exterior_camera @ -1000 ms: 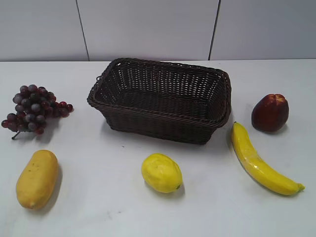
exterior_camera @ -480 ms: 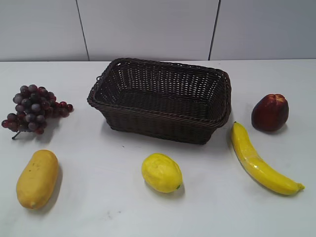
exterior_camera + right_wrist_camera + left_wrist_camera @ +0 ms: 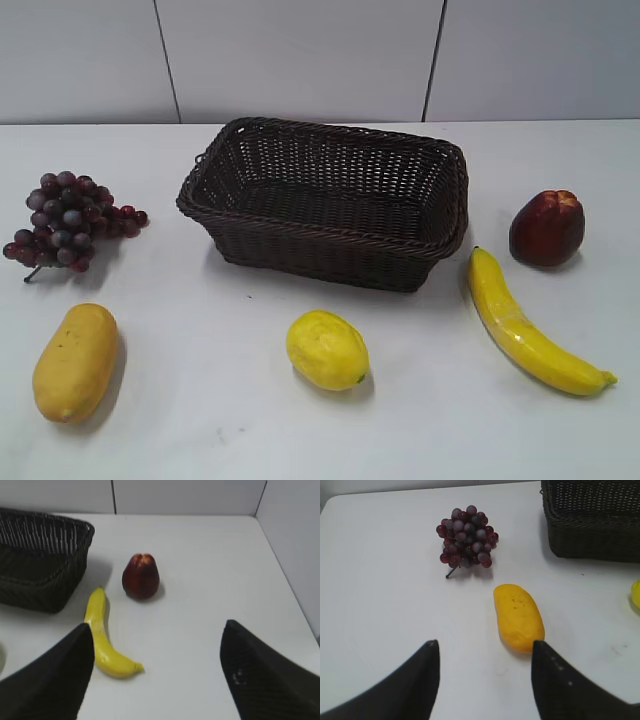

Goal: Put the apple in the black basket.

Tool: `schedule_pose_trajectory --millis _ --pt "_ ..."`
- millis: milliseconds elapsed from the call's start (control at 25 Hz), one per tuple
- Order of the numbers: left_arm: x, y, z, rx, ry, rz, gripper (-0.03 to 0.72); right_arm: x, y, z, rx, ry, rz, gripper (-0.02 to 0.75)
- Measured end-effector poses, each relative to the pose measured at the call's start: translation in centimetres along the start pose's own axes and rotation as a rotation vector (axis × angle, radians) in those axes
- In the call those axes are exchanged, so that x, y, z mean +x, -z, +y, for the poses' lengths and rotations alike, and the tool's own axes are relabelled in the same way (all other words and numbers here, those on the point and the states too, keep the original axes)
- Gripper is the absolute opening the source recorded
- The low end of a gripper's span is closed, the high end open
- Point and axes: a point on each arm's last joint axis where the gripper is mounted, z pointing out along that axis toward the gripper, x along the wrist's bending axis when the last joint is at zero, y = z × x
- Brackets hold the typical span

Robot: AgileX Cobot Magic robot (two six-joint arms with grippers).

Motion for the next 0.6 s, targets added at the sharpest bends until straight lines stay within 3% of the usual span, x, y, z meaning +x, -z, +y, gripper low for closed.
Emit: schedule_pose_trajectory --millis 280,600 --pt "-0.1 0.0 0.0 -0.002 0.008 -0.015 0.435 0.6 -8.1 4.0 0.020 0.005 0.019 0.608" --pt "-0.2 0.0 0.0 -0.003 0.009 -0.017 0.435 1.3 -21.9 5.2 0.381 -0.005 0.021 0.662"
